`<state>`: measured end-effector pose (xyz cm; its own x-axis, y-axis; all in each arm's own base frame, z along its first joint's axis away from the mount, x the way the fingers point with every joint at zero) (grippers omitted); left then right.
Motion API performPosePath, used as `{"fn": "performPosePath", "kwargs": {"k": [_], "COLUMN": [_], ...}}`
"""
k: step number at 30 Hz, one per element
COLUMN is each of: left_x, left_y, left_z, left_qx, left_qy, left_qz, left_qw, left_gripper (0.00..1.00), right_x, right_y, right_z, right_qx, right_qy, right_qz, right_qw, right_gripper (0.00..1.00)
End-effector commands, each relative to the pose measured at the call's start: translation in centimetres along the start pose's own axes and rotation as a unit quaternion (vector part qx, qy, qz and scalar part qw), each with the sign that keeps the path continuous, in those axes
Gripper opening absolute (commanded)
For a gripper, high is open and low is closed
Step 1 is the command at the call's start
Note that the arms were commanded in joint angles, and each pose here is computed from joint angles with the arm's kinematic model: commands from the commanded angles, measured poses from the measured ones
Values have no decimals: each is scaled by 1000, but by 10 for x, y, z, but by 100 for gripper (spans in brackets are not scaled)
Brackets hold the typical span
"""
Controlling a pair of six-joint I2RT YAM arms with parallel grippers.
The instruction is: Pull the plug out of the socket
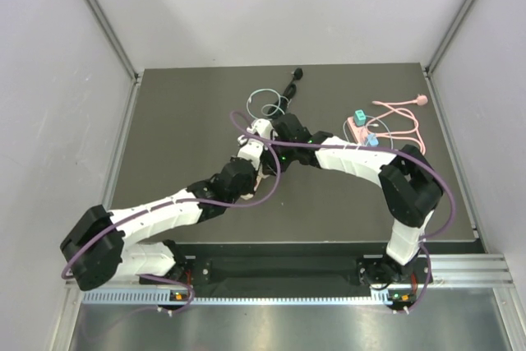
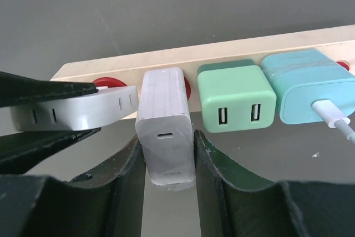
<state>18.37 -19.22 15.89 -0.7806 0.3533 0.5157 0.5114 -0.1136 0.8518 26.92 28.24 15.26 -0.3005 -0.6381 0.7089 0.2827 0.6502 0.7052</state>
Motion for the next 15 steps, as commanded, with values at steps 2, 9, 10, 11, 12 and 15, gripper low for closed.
{"fn": "performPosePath", "kwargs": {"k": [2,9,10,11,12,15], "left_x": [26,31,30,30,30,29], "left_y": [22,20,18,17,16,12], "left_z": [-32,-27,-27,-26,-26,-27], "left_qx": [118,174,176,181,184,191], "left_qy": [-104,-90,-89,-87,-88,-89], "left_qz": [-61,-91,-90,-90,-88,-81], "left_qw": [986,976,976,975,975,974], "left_gripper": [0,0,0,0,0,0], "right_x": [14,34,36,40,40,43], "right_y": [-14,-15,-16,-16,-18,-17], "right_z": [-56,-53,-53,-54,-52,-49], "right_qx": [-4,-4,-5,-1,0,18], "right_qy": [-184,-118,-110,-103,-84,-47], "right_qz": [41,8,6,-1,-5,-15], "right_qw": [982,993,994,995,996,999], "right_gripper": [15,47,52,54,57,64]}}
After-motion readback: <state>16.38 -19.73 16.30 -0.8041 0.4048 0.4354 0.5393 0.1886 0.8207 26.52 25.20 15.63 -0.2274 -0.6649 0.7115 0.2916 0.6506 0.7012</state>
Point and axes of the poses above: each gripper's point midway between its finger pads, its own x axis back along the fingers, its own z axis along the line the jaws close on, y = z × x, the point moved 10 cm from there along x, back along the fingers, and after that the axes turned 8 degrees about x, right-handed, at the moved point
